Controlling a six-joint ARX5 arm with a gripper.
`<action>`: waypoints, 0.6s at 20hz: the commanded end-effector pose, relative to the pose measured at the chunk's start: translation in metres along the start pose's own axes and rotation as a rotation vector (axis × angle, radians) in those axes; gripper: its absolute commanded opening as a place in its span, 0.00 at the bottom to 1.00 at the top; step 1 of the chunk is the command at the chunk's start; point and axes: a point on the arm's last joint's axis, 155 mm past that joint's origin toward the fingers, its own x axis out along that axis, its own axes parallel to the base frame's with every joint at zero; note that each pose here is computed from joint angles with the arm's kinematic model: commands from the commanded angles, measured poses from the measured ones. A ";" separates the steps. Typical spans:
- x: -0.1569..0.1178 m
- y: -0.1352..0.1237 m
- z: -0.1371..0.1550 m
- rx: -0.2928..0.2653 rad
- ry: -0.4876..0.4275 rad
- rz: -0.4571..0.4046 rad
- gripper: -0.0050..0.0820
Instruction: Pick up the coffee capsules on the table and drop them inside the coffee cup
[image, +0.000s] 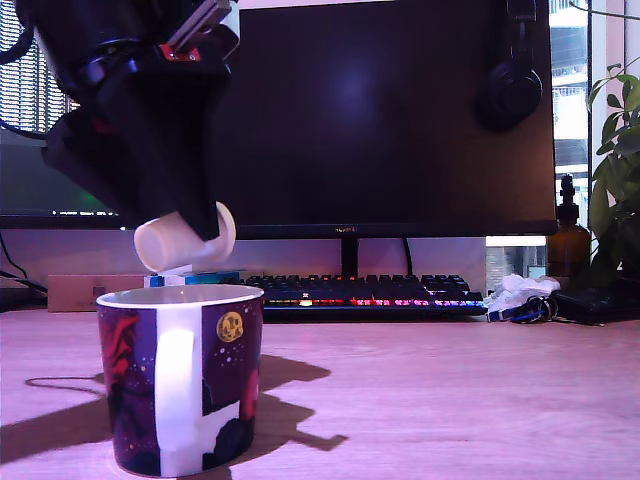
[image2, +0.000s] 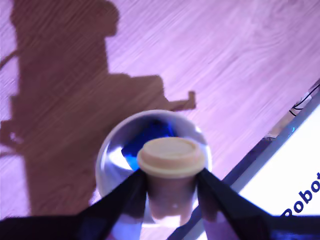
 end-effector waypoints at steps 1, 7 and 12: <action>0.002 -0.001 -0.002 0.005 0.010 -0.002 0.30; 0.003 -0.003 -0.001 0.013 0.008 -0.002 0.30; 0.003 -0.002 -0.002 0.013 0.008 0.000 0.30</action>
